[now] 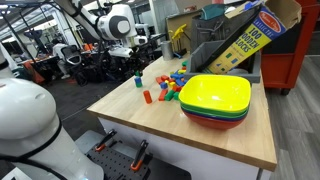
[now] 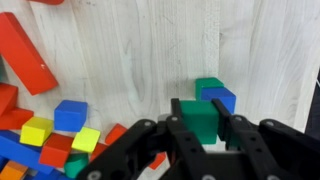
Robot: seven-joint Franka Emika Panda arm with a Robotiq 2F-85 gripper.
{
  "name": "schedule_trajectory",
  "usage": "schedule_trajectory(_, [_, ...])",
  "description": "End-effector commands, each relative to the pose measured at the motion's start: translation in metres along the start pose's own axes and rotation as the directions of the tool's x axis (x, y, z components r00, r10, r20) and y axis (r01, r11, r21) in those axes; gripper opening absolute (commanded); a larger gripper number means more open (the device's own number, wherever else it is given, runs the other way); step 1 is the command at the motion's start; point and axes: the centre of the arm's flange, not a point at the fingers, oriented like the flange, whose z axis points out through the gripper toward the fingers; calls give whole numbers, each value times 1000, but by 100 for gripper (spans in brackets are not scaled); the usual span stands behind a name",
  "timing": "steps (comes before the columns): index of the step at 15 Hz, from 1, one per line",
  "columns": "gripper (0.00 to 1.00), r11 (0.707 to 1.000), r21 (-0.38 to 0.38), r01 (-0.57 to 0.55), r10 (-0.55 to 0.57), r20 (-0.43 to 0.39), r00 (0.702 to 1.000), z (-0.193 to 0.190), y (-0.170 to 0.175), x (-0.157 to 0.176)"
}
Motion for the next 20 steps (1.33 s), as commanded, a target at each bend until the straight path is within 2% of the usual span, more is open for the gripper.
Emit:
schedule_trajectory(1, [8,999,7,38,-38,-9,999,-8,-12,5])
schedule_trajectory(9, [8,996,2,94,-94,-13,996,-7,-40,9])
schedule_trajectory(12, [8,996,11,83,-83,-21,996,-10,-44,13])
schedule_trajectory(13, [33,997,8,81,-81,-20,997,-6,-41,4])
schedule_trajectory(20, [33,997,10,81,-81,-25,996,-7,-42,7])
